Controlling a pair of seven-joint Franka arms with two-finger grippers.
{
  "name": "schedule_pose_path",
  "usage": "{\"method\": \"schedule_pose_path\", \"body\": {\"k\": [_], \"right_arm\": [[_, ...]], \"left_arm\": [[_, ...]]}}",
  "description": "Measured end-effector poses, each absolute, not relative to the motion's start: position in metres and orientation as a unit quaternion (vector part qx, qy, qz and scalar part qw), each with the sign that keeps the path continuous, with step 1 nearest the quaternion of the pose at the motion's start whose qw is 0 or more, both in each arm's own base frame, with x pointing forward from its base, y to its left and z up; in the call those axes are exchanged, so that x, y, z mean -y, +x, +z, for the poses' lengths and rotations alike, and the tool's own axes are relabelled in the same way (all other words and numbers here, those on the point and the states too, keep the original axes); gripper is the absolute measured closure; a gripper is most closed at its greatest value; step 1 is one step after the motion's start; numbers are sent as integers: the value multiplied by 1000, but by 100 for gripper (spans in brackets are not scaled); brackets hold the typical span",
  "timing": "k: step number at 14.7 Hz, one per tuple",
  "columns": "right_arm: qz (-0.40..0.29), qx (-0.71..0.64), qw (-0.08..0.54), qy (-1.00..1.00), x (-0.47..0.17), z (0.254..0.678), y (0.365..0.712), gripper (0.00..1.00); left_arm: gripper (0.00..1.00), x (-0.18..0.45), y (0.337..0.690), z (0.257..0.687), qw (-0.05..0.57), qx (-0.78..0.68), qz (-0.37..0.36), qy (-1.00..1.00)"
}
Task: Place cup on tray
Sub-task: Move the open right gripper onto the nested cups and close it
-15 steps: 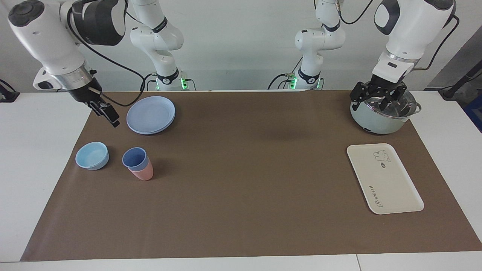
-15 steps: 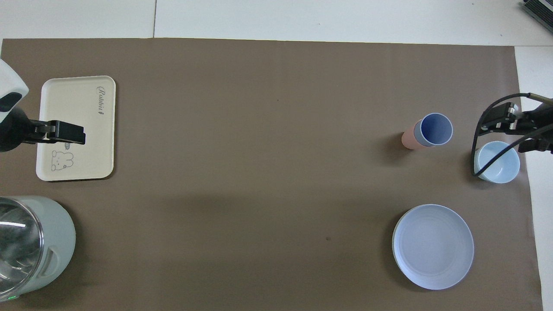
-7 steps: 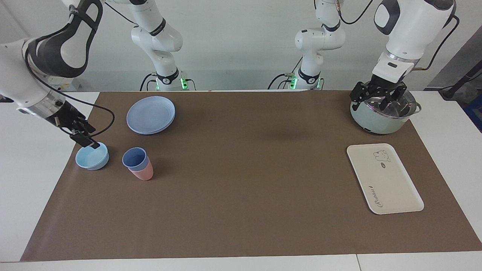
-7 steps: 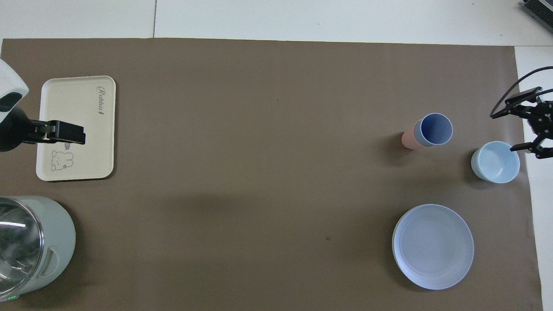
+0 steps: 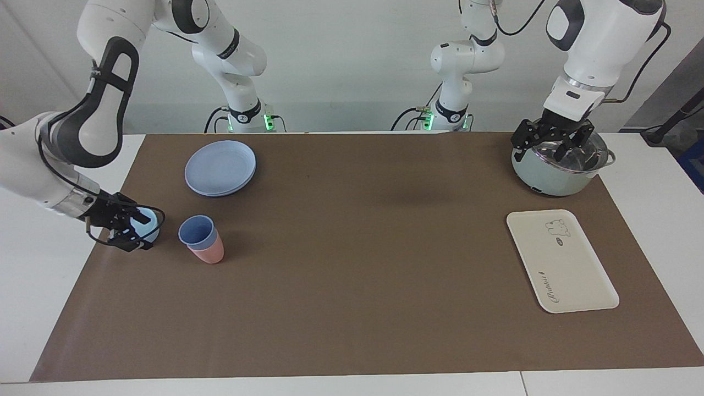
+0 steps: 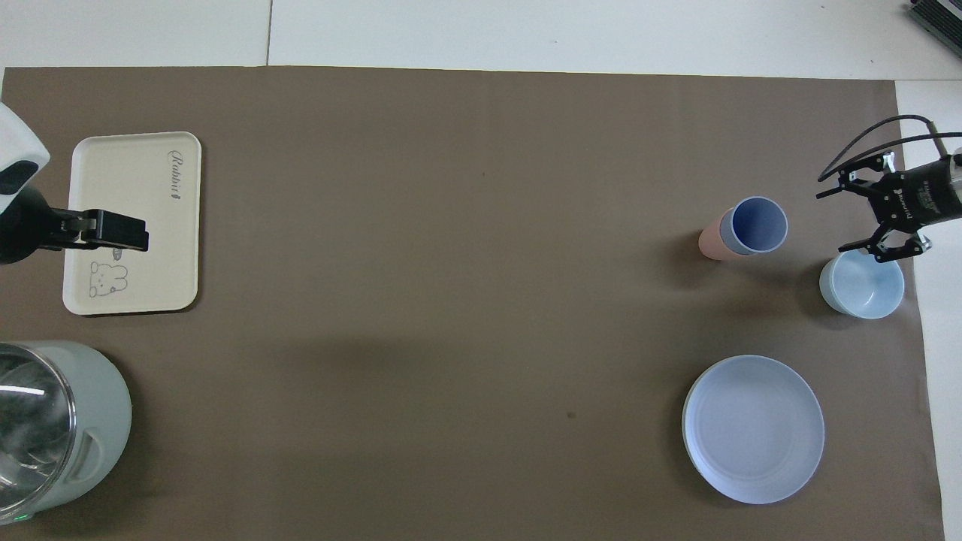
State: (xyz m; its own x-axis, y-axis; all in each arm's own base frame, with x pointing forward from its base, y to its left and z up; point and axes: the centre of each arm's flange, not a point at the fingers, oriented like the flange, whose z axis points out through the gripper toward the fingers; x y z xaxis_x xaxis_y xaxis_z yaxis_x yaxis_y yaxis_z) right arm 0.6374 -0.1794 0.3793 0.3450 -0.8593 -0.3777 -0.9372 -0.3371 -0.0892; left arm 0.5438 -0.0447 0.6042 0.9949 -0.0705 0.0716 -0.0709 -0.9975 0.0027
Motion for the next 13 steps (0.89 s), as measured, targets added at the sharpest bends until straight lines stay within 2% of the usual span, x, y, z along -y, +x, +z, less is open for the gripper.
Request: {"method": "schedule_pose_path", "body": {"k": [4, 9, 13], "right_arm": [[174, -580, 174, -777, 195, 317, 647, 10], [212, -614, 209, -731, 166, 300, 658, 10], [246, -626, 231, -703, 146, 275, 651, 10]], "left_arm": [[0, 45, 544, 604, 3, 35, 36, 999], [0, 45, 544, 604, 3, 35, 36, 999], [0, 45, 544, 604, 3, 35, 36, 999]]}}
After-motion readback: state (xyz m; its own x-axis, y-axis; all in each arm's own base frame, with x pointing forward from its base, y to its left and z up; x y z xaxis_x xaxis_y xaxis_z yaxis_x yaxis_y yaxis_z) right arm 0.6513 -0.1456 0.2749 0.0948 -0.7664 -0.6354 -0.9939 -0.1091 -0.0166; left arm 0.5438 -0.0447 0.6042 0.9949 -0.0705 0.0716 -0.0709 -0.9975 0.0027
